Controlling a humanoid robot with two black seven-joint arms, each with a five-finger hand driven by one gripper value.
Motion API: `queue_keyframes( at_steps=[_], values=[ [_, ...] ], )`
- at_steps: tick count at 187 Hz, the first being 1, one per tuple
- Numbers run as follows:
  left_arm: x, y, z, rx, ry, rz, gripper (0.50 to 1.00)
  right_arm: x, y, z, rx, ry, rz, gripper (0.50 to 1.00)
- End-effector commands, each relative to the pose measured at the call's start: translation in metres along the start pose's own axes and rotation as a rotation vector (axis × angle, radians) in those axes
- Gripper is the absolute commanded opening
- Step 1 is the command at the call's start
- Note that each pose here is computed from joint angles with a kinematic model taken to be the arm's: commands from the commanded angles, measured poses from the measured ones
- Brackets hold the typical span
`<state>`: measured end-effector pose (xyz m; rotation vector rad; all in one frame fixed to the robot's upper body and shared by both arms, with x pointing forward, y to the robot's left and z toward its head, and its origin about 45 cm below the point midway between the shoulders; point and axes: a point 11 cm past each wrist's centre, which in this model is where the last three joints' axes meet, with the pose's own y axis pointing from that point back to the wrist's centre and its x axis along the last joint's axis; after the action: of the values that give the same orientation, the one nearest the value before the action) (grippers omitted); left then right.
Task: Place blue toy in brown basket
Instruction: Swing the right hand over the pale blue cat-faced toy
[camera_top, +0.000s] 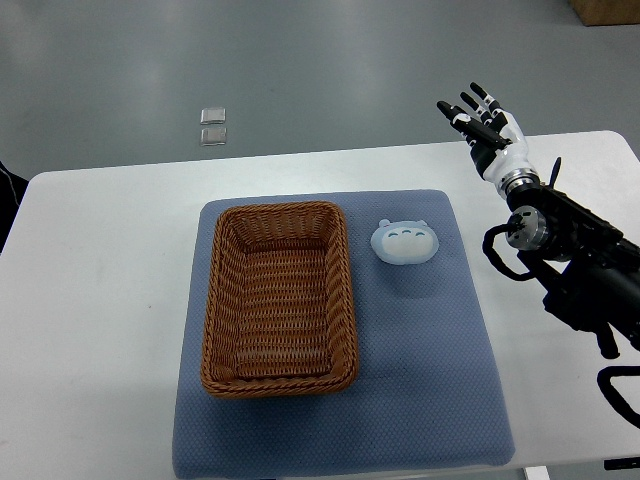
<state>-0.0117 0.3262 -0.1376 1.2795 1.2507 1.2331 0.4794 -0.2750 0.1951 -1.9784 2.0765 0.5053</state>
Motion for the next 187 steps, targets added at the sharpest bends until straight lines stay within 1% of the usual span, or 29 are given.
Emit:
queue_keyframes(
  at_steps=[1,24,43,71,99,137,162,187],
  values=[
    [0.0,0.0,0.0,0.0,0.0,0.0,1.0,0.001,0.0,-0.013,0.018,0.045,0.013,0.905],
    [0.0,0.0,0.0,0.0,0.0,0.0,1.0,-0.007,-0.006,-0.039,0.058,0.145,-0.033,0.905],
    [0.0,0.0,0.0,0.0,0.0,0.001,1.0,-0.015,-0.009,-0.055,0.06,0.287,-0.097,0.905],
    [0.0,0.0,0.0,0.0,0.0,0.0,1.0,-0.049,-0.006,-0.066,0.05,0.639,-0.288,0.905],
    [0.0,0.0,0.0,0.0,0.0,0.0,1.0,-0.067,0.004,-0.069,0.018,0.922,-0.456,0.905],
    [0.0,0.0,0.0,0.0,0.0,0.001,1.0,-0.081,0.022,-0.074,-0.032,1.235,-0.674,0.905],
    [0.0,0.0,0.0,0.0,0.0,0.001,1.0,-0.088,0.035,-0.069,-0.075,1.399,-0.805,0.905],
    [0.0,0.0,0.0,0.0,0.0,0.0,1.0,-0.083,0.049,-0.051,-0.159,1.551,-0.932,0.905]
  ],
)
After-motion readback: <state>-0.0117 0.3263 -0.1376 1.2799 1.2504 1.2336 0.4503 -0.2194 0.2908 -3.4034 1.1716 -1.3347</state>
